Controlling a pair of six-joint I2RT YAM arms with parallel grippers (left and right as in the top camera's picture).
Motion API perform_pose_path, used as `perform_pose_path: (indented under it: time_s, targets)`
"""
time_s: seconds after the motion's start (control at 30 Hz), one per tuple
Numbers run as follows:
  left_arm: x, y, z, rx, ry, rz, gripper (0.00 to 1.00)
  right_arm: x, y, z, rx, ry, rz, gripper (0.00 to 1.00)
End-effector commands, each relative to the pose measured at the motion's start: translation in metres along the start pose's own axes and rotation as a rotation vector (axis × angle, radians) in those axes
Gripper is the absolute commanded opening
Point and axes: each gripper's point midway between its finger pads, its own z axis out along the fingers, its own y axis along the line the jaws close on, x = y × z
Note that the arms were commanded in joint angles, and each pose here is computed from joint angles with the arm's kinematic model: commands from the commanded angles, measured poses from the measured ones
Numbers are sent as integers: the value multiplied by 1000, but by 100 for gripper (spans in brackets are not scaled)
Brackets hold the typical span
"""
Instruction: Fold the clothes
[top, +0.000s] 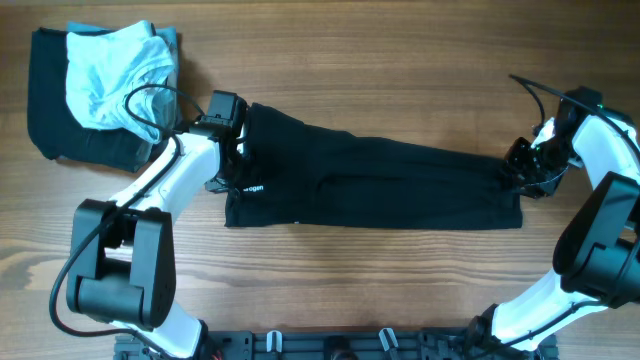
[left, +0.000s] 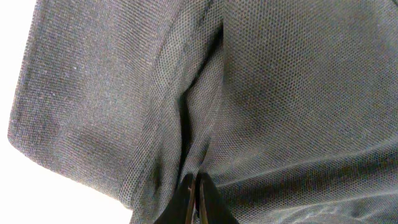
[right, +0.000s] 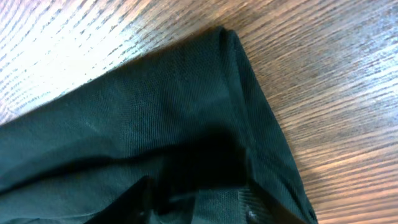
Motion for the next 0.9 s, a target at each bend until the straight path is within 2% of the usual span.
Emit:
perform_pose_path:
  time_s: [0.0, 0.03, 0.1, 0.17, 0.23, 0.37, 0.47, 0.57, 0.77, 0.87]
  targets:
    - [0, 5, -1, -15, -9, -9, 4, 3, 4, -6, -12, -15, -9, 54]
    - [0, 4, -1, -15, -9, -9, 4, 4, 7, -6, -29, -10, -17, 50]
    - [0, 4, -1, -15, -9, -9, 4, 5, 12, -6, -45, -6, -30, 48]
    - [0, 5, -1, -16, -9, -9, 4, 5, 20, -6, -81, -4, -84, 34]
    - [0, 5, -1, -15, -8, -9, 4, 7, 21, -6, -85, 2, -80, 29]
    - [0, 4, -1, -15, -9, -9, 4, 12, 14, -6, -47, 23, -65, 4]
    - [0, 5, -1, -15, -8, -9, 4, 16, 2, -8, 21, 30, -16, 4]
    - [0, 4, -1, -15, -9, -9, 4, 4, 6, -20, 12, -45, -29, 4]
    - [0, 4, -1, -15, -11, -9, 4, -43, 34, -76, -96, -362, -95, 4]
    - [-1, 4, -1, -14, -12, -8, 4, -45, 37, -86, -104, -397, -106, 4]
